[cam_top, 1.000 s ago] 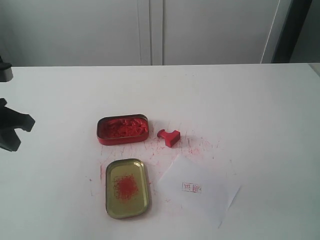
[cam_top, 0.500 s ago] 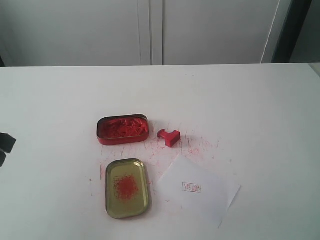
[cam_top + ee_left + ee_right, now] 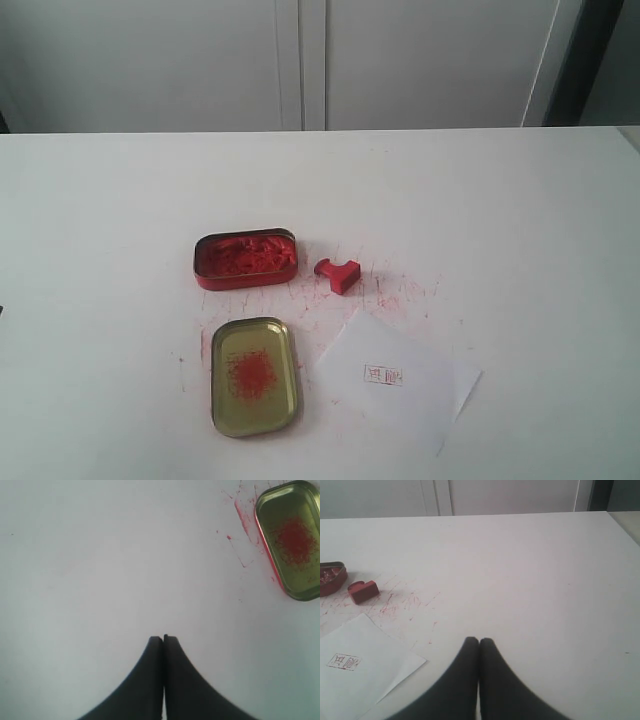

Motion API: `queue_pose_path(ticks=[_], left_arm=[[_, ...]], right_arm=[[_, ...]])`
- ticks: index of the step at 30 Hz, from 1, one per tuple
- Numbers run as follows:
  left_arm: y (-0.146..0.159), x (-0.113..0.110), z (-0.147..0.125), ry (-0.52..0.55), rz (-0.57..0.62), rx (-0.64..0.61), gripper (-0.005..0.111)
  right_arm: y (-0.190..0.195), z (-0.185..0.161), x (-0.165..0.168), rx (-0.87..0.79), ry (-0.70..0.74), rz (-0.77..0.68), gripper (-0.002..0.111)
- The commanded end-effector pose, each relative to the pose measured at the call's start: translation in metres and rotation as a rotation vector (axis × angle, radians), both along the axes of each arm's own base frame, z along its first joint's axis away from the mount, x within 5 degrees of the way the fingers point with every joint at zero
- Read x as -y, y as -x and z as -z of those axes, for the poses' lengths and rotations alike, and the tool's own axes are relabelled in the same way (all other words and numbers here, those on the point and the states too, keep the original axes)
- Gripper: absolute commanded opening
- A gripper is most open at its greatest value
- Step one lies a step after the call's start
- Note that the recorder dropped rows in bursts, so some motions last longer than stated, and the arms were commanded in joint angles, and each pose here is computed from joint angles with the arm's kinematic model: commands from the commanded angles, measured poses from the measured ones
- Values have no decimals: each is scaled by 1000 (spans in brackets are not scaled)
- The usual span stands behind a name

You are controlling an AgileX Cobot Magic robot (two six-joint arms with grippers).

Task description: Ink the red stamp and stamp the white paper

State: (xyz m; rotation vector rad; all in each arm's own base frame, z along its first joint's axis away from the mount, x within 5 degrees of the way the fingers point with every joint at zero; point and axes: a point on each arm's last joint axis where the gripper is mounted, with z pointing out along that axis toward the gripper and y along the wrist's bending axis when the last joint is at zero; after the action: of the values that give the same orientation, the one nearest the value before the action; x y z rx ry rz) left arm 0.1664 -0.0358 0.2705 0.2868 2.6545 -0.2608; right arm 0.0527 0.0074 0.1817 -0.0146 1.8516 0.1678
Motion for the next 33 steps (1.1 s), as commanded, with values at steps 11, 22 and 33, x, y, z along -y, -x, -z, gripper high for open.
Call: queue_pose_path(ticks=[11,22,33], left_arm=[[1,-1,0,0,-1,21,0],[2,-1,-2,1,-3,33,0],[25,-13,-12,26,-81,115,0]], right_arm=[[0,0,0,16,-1,7,0],[0,0,0,16,-1,7,0],[0,0,0,13,-27,14,0]])
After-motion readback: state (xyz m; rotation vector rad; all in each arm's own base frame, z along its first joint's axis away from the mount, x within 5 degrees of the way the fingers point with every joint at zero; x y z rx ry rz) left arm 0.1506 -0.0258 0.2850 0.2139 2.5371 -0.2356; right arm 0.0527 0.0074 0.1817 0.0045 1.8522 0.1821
